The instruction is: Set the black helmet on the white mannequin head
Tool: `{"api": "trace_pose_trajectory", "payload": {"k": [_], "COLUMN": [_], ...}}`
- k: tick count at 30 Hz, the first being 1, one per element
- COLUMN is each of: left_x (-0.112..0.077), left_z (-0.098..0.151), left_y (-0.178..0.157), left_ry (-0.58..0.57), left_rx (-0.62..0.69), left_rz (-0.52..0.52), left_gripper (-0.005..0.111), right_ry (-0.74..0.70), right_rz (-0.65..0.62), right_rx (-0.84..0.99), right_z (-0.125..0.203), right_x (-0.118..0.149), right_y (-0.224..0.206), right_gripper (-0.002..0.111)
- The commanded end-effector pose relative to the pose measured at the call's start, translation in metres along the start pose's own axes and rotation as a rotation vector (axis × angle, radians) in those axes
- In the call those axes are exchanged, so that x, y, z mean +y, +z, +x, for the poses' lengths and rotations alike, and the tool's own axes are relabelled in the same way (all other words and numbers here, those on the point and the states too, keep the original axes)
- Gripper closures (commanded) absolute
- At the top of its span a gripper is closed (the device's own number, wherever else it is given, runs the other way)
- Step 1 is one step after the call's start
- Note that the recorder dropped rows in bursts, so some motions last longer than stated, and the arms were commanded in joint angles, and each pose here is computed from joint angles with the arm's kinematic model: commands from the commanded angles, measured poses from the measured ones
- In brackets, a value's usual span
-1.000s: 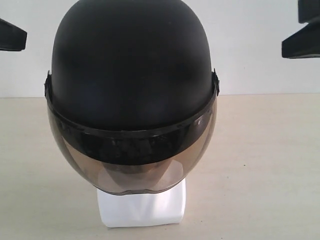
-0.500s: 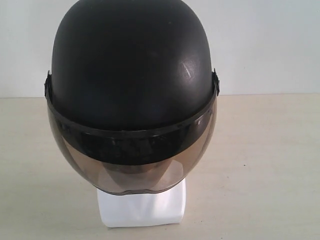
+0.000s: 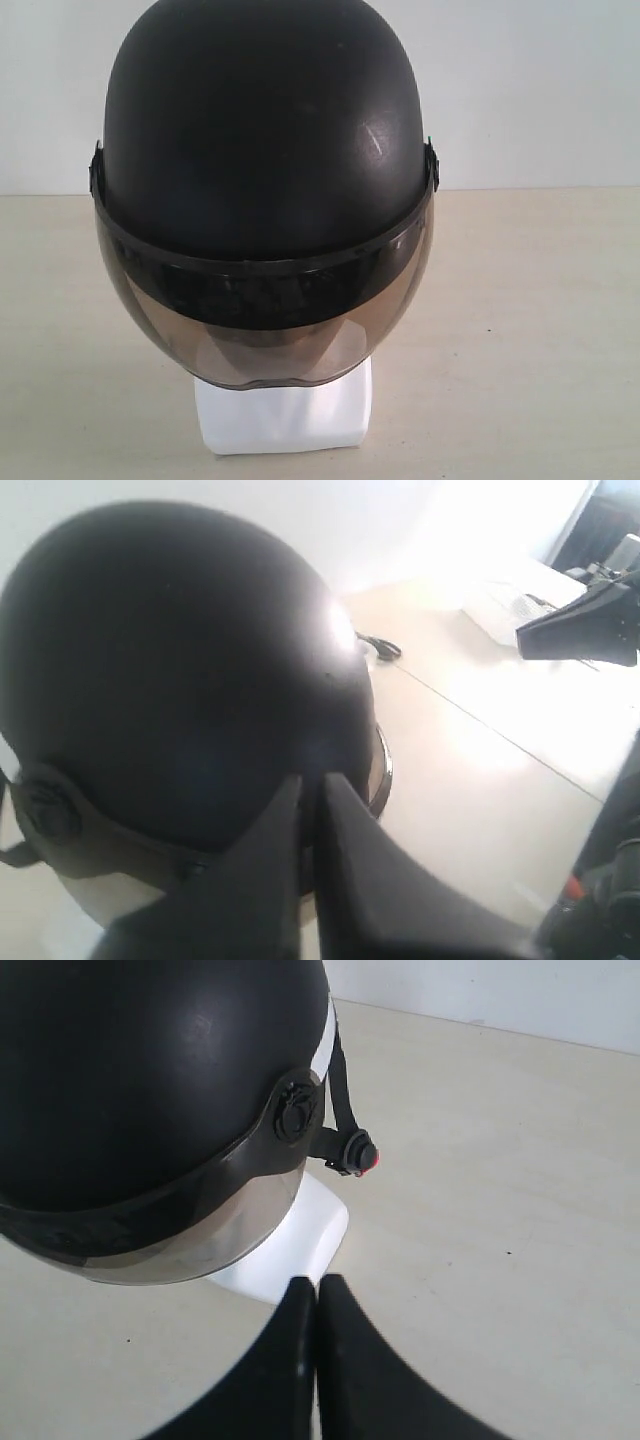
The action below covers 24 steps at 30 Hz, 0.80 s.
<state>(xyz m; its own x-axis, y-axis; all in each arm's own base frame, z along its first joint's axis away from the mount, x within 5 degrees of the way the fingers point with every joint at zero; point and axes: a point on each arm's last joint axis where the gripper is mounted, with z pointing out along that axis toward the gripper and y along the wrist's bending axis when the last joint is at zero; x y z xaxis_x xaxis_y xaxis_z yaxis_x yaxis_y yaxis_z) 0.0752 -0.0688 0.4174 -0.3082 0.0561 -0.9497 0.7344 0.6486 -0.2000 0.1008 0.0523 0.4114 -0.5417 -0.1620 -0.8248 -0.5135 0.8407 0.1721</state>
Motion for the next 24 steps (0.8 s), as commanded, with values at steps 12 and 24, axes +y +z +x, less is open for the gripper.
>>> {"api": "trace_pose_trajectory", "payload": {"k": [12, 24], "left_x": [-0.003, 0.053], "left_z": [0.075, 0.18], "left_y": [-0.138, -0.015], "left_ry": [-0.066, -0.005], "left_rx": [-0.524, -0.662], "left_rz": [-1.139, -0.592], "left_gripper": [0.102, 0.102], "right_ry": [0.007, 0.009], "right_rz": [0.008, 0.006], "right_rx": [-0.016, -0.025], "right_z": [-0.002, -0.002], "right_x": [-0.001, 0.0], "right_y": [-0.001, -0.001], "right_gripper": [0.108, 0.108]}}
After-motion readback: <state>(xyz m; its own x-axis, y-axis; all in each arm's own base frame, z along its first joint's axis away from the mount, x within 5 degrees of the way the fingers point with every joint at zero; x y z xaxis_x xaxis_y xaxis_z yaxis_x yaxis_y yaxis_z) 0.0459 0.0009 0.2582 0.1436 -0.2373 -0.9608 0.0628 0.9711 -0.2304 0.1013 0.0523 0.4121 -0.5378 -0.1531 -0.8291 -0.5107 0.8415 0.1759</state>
